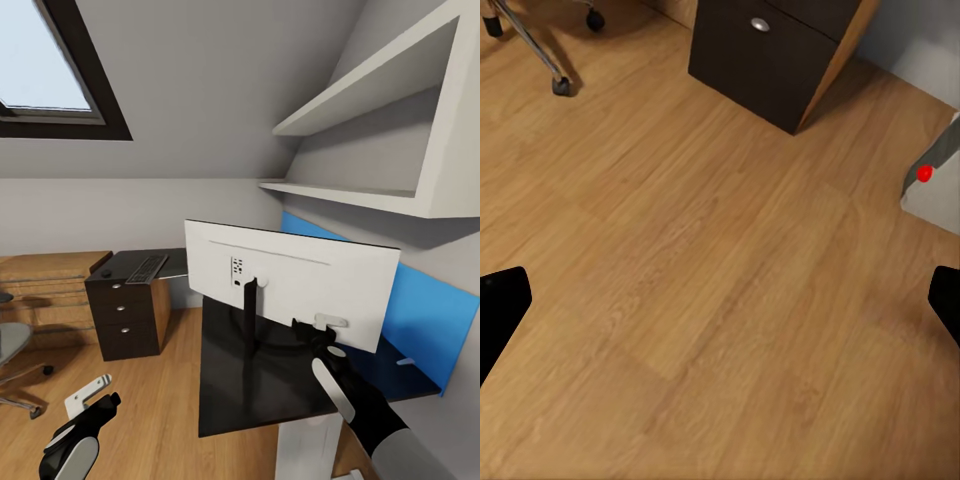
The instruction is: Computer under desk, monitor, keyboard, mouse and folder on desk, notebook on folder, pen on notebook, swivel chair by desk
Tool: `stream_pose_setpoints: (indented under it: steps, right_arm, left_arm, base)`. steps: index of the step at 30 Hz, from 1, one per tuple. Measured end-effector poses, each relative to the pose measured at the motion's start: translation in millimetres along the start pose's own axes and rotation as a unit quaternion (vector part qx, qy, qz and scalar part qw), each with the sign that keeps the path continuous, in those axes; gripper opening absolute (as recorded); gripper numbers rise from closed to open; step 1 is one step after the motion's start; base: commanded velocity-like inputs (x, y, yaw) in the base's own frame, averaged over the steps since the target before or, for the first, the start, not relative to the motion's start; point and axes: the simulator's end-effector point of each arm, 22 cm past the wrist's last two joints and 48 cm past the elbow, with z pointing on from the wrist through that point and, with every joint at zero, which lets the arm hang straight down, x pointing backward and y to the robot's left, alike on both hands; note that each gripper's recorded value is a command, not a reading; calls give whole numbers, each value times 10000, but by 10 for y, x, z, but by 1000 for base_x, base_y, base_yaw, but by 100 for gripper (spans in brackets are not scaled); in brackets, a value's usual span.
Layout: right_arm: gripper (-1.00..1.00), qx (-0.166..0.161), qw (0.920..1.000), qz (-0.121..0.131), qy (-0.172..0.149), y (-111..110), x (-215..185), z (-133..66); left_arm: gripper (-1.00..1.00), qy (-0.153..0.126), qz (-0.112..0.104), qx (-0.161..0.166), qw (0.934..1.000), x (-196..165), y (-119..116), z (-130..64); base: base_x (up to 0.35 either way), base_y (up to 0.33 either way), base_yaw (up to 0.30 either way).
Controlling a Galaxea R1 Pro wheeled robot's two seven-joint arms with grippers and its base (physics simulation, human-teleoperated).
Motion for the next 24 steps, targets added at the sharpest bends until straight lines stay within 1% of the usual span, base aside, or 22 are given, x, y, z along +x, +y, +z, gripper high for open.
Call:
stream_pose_setpoints:
  steps: [5,8,10,14,21,24]
  right_arm:
    - [100,69,10000,10,-19,-91,-27,10]
    - [100,98,9999,-2,-23,-132,-33,17]
    - [100,102,9999,-1,-24,-139,-35,19]
    - [100,110,9999,-2,-27,-150,-38,18]
    - [100,111,9999,4,-27,-155,-40,20]
    - [100,168,9998,38,-46,-225,-69,26]
  left_arm:
    - [100,-7,2,6,10000,-2,-3,-4]
    - [100,-8,3,4,10000,-3,-3,-2]
    - [100,-7,4,5,10000,-2,-4,-2]
    - [100,-4,8,8,10000,1,-5,-2]
    - [100,3,8,0,10000,9,-2,-1]
    - [100,0,3,2,10000,6,-4,-3]
  base:
    - [206,-3,0]
    - [95,0,0]
    - [50,0,0]
    - [178,0,0]
    - [58,0,0]
    - [217,0,0]
